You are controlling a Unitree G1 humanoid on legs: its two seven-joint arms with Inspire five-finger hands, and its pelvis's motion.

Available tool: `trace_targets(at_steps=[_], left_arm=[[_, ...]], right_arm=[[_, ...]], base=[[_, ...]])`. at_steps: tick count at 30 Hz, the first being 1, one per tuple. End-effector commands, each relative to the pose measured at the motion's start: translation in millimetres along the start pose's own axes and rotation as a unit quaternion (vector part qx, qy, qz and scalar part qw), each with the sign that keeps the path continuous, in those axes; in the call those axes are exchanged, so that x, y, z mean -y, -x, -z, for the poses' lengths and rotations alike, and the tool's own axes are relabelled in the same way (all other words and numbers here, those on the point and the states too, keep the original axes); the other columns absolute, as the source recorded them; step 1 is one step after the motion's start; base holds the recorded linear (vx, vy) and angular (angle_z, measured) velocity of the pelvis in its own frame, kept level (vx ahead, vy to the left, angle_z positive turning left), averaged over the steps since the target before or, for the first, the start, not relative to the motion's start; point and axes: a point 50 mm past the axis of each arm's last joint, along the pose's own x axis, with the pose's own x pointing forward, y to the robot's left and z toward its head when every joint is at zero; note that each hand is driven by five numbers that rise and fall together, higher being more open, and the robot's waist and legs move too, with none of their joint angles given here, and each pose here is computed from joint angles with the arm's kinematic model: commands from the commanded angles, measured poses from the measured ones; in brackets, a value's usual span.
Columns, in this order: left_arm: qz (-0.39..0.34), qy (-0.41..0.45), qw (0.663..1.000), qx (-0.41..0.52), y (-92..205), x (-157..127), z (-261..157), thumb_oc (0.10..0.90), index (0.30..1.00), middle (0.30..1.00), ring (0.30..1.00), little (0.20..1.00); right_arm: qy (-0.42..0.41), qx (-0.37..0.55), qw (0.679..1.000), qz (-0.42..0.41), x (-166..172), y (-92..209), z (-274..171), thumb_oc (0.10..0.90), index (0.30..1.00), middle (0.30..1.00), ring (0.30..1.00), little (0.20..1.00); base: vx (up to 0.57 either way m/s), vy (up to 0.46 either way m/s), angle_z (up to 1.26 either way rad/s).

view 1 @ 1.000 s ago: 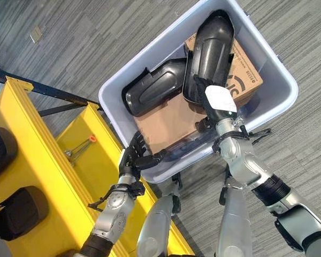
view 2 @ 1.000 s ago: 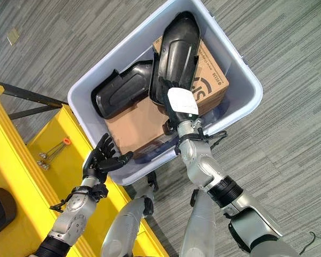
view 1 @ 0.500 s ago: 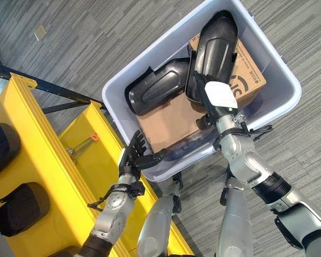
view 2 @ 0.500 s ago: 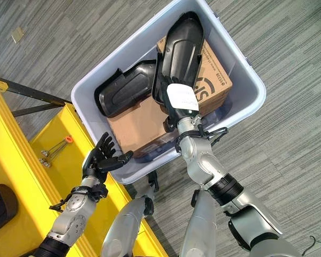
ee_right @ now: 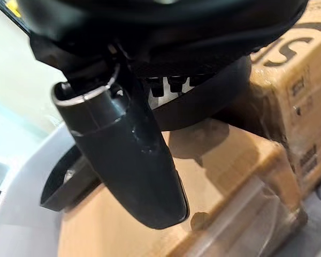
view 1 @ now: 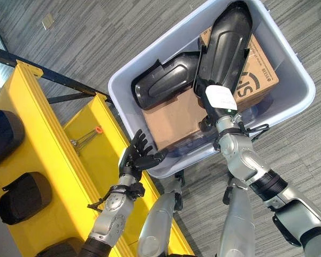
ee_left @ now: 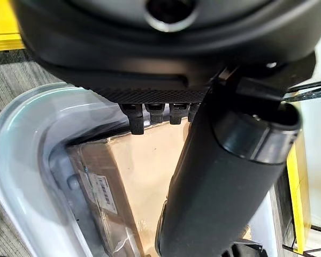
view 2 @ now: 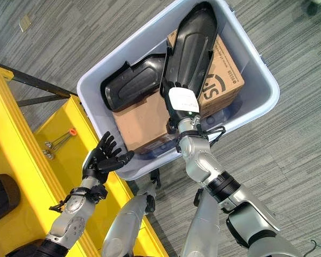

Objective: Move parts from the plastic box to the shelf.

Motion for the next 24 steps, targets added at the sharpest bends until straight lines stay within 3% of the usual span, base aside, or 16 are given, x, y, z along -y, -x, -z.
trace_targets(at_steps=[1, 24], left_arm=[[0.029, 0.015, 0.998, 0.06, 10, 11, -20, 0.9, 1.0, 1.0, 1.0, 1.0], [0.047, 0.008, 0.997, 0.063, 12, 15, -17, 0.9, 1.0, 1.0, 1.0, 1.0]], right_arm=[[0.007, 0.081, 0.991, 0.107, 52, -15, -36, 0.9, 1.0, 1.0, 1.0, 1.0], [0.027, 0.056, 0.981, 0.184, 67, -22, -18, 0.9, 1.0, 1.0, 1.0, 1.0]], base=[[0.0, 0.0, 0.0], [0.0, -0.001, 0.01]])
